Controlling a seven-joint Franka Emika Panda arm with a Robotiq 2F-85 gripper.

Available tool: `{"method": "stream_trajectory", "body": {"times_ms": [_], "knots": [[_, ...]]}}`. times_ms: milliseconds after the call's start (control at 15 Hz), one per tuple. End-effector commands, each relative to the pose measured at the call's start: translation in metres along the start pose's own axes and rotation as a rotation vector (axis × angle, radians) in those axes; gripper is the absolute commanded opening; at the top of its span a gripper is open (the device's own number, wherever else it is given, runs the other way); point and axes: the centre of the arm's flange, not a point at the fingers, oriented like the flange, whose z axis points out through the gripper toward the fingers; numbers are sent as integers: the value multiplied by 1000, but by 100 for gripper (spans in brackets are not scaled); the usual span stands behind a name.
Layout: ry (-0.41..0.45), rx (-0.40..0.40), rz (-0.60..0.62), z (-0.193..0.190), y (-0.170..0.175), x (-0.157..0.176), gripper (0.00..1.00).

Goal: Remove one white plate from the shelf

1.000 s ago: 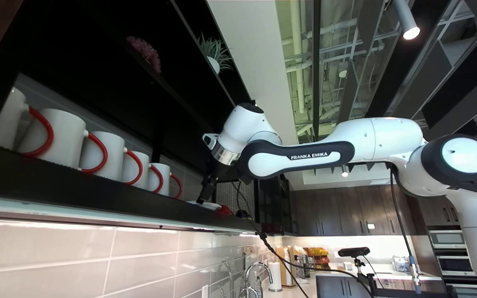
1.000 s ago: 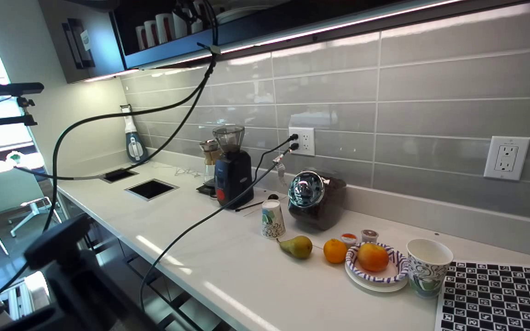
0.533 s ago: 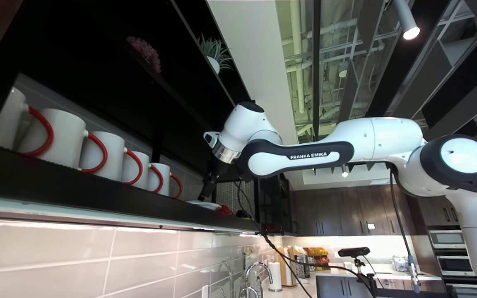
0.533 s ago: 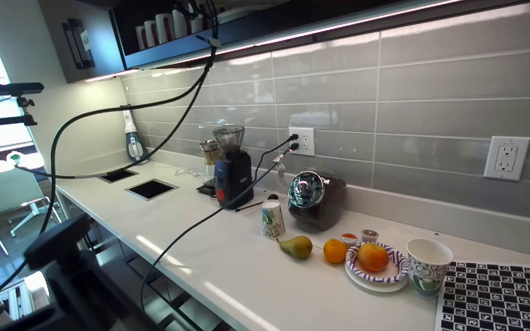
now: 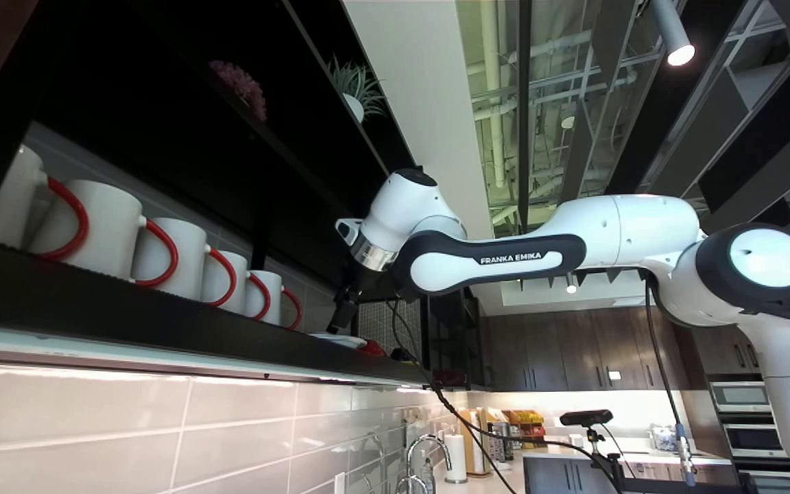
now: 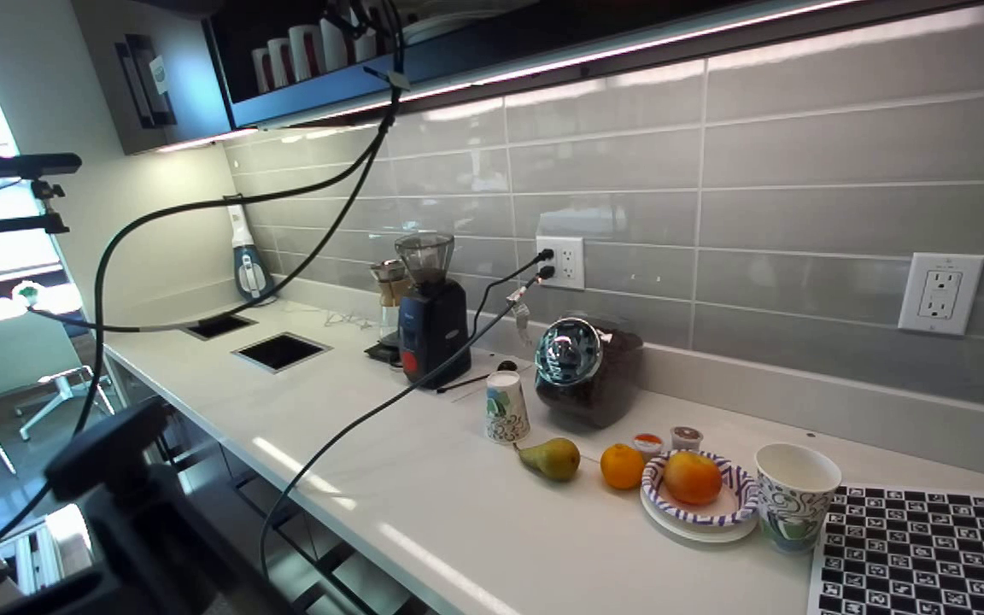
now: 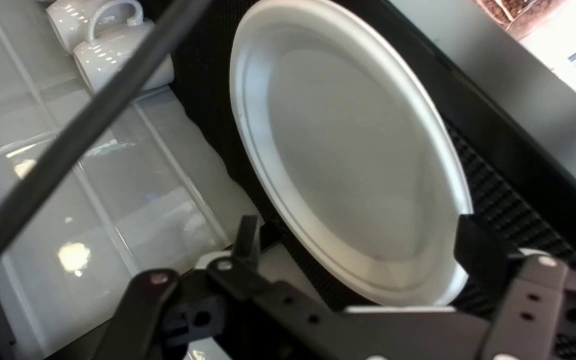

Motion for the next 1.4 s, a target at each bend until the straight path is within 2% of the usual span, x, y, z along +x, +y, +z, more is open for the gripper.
{"method": "stream_trajectory", "body": {"times_ms": [0, 667, 1333], "knots": [[2, 10, -25, -2, 6, 6, 100], [-37, 29, -42, 12, 1, 8, 100], [-19, 49, -79, 11, -5, 15, 100]]}}
